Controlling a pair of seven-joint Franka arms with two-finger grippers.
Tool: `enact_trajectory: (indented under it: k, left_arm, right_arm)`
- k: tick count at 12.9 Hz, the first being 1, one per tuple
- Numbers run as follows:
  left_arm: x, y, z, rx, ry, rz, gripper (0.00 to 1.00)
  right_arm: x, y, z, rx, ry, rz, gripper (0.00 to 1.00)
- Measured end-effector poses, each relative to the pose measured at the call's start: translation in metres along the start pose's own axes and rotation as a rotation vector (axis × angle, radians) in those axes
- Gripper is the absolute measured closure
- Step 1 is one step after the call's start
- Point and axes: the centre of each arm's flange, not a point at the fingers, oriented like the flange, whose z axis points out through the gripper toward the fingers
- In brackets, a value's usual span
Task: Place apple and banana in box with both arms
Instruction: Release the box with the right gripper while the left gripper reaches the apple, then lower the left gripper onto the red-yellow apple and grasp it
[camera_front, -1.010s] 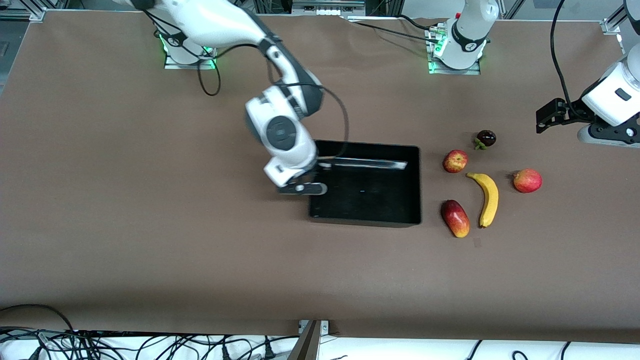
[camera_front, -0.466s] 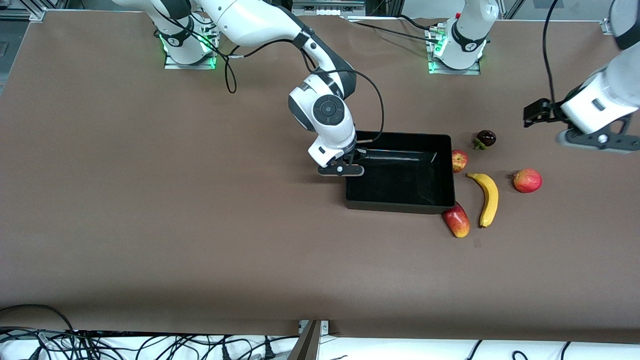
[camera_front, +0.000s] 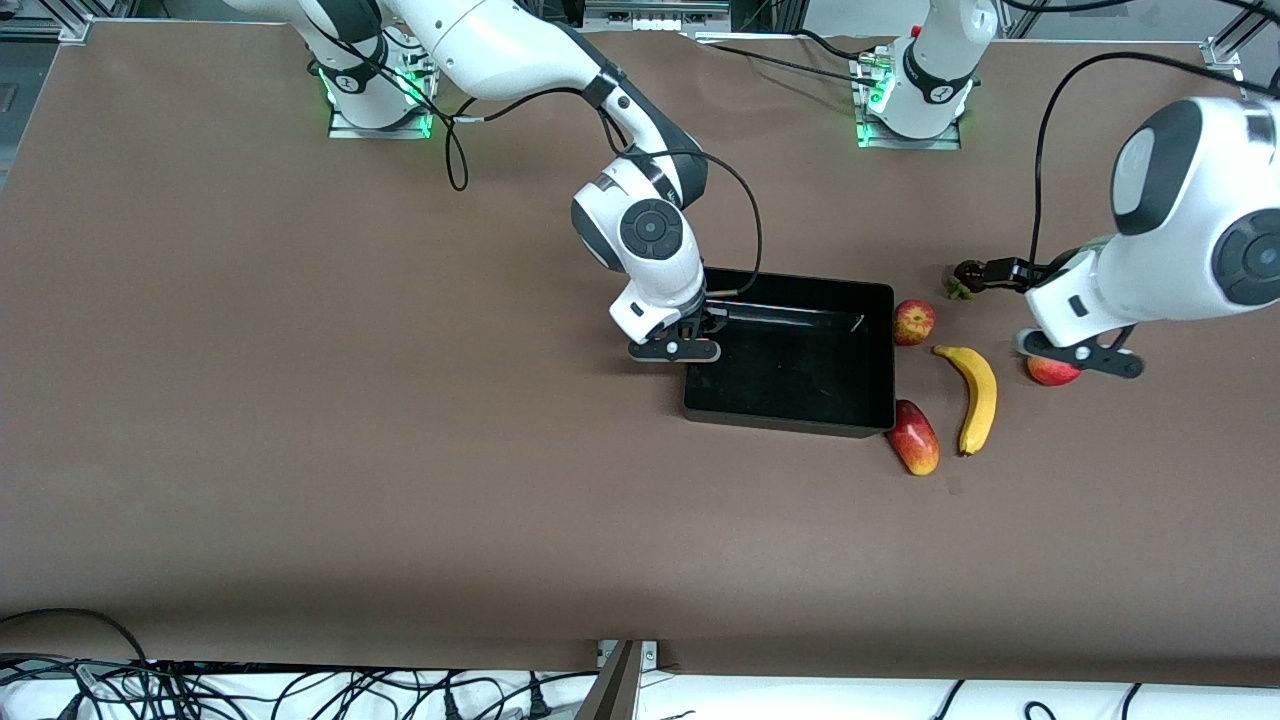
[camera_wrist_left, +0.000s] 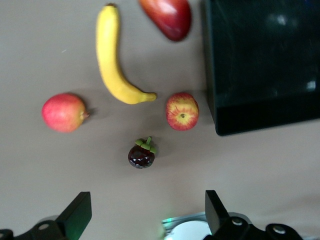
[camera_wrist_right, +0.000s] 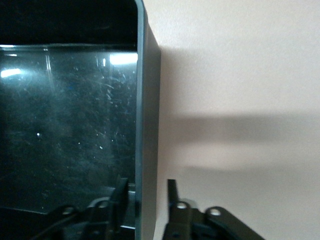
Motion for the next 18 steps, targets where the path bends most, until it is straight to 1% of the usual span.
enact_trajectory:
  k: [2, 3, 5, 7, 8, 9, 11, 12, 14, 16, 17, 18]
  left_arm:
    - [0.003, 0.006, 0.012, -0.069, 0.005, 0.143, 0.0]
    - [0.006, 0.008, 0.021, -0.08, 0.013, 0.209, 0.0]
    - [0.011, 0.014, 0.047, -0.072, 0.042, 0.347, 0.0]
    - [0.007, 0.019, 0.079, -0.049, 0.078, 0.468, 0.0]
    - [0.001, 0.023, 0.095, -0.02, 0.098, 0.518, 0.0]
    - [-0.005, 0.029, 0.111, 0.029, 0.117, 0.573, 0.0]
    - [-0.012, 0.053, 0.145, 0.114, 0.147, 0.667, 0.0]
    - [-0.014, 0.065, 0.161, 0.152, 0.156, 0.706, 0.0]
    - [-0.019, 0.075, 0.19, 0.215, 0.17, 0.764, 0.0]
    - [-0.024, 0.077, 0.211, 0.268, 0.192, 0.809, 0.0]
    - [-0.026, 0.079, 0.219, 0.296, 0.205, 0.837, 0.0]
    - [-0.027, 0.08, 0.223, 0.329, 0.215, 0.871, 0.0]
  right_arm:
    - [0.006, 0.0, -0.01, 0.003, 0.015, -0.001, 0.33]
    - [0.013, 0.002, -0.021, -0.002, 0.028, -0.005, 0.22]
    - [0.038, 0.017, -0.067, -0.03, 0.059, -0.041, 0.01]
    - [0.076, 0.056, -0.135, -0.059, 0.077, -0.067, 0.0]
    - [0.097, 0.085, -0.173, -0.061, 0.078, -0.056, 0.0]
    - [0.115, 0.118, -0.211, -0.062, 0.069, -0.046, 0.0]
    - [0.134, 0.181, -0.277, -0.069, 0.025, -0.052, 0.0]
    - [0.134, 0.205, -0.305, -0.069, 0.008, -0.052, 0.0]
    - [0.126, 0.244, -0.347, -0.064, -0.002, -0.055, 0.0]
    - [0.111, 0.275, -0.368, -0.055, -0.016, -0.047, 0.0]
    - [0.104, 0.291, -0.374, -0.058, -0.024, -0.036, 0.0]
    - [0.097, 0.309, -0.378, -0.075, -0.029, -0.036, 0.0]
